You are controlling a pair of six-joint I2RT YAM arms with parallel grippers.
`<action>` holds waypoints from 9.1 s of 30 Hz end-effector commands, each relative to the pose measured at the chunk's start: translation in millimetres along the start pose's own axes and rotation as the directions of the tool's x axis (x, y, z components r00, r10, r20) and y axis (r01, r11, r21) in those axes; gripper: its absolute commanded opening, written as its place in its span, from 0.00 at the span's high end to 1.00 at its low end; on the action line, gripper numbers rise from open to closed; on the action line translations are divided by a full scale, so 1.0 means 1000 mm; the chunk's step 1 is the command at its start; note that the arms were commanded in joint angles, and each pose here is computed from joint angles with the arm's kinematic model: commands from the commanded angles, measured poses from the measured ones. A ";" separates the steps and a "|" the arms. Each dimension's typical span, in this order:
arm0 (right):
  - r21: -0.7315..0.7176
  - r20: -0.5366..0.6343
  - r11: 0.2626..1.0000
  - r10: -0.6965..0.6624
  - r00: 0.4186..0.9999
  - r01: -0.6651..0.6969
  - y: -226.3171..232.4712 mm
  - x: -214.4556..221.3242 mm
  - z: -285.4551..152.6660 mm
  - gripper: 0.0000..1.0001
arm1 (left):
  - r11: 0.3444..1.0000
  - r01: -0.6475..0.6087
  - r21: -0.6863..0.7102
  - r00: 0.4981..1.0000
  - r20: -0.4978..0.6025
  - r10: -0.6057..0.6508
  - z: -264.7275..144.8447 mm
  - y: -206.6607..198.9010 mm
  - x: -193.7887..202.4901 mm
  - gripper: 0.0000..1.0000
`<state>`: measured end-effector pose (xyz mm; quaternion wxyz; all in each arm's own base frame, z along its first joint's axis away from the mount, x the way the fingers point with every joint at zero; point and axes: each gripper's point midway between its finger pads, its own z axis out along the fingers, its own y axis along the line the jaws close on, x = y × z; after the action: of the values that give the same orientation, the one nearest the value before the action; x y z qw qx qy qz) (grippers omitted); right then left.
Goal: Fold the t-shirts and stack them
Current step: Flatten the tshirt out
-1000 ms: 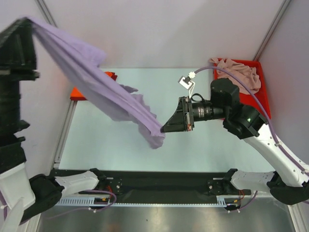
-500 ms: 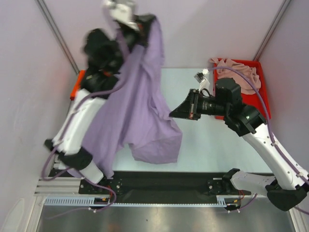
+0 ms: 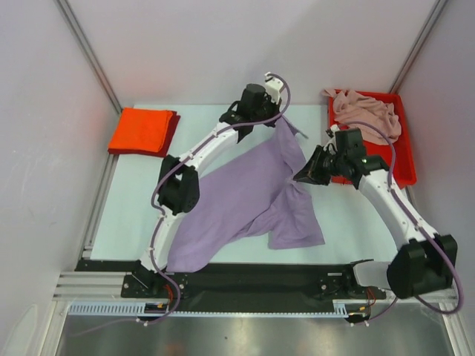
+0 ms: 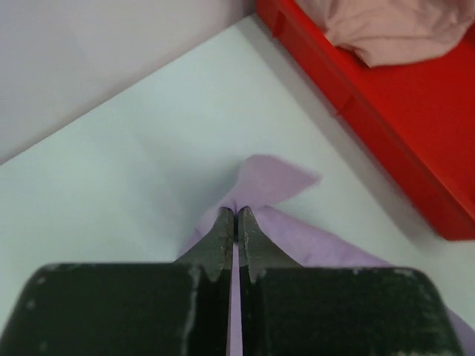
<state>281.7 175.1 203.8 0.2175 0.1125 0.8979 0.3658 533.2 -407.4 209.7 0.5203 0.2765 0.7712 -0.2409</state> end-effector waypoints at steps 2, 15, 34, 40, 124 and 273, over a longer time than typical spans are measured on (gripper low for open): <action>0.086 0.076 0.989 -0.129 0.989 0.123 -0.015 -0.053 0.014 1.00 | 0.994 0.061 -0.094 0.939 0.343 -0.025 -0.044 0.039 -0.135 1.00; 0.326 0.085 0.938 -0.152 0.985 0.117 -0.066 -0.117 0.034 0.55 | 0.939 0.206 -0.274 0.969 0.191 -0.157 -0.139 0.098 -0.126 0.00; 0.353 -0.182 0.865 -0.312 0.933 0.358 -0.058 0.026 0.020 0.38 | 0.685 0.384 -0.619 0.734 -0.245 -0.633 -0.341 0.015 0.182 0.86; 0.354 -0.200 0.864 -0.305 0.931 0.359 -0.063 0.043 0.018 0.39 | 0.592 0.320 -0.740 0.636 -0.295 -0.713 -0.338 0.022 0.238 0.96; 0.282 -0.238 0.894 -0.285 0.928 0.347 -0.073 0.055 0.017 0.37 | -0.153 0.394 -0.907 0.249 0.265 -0.932 -0.414 0.116 0.346 0.54; 0.124 0.655 0.965 -0.256 0.711 0.232 0.032 -0.270 -0.012 1.00 | 0.302 0.371 -0.878 0.891 0.244 -0.383 -0.330 0.292 0.081 1.00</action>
<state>482.8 100.1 264.4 0.4729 0.1488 0.8356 0.2367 449.1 40.8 190.2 0.4560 -0.1926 0.8553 0.1533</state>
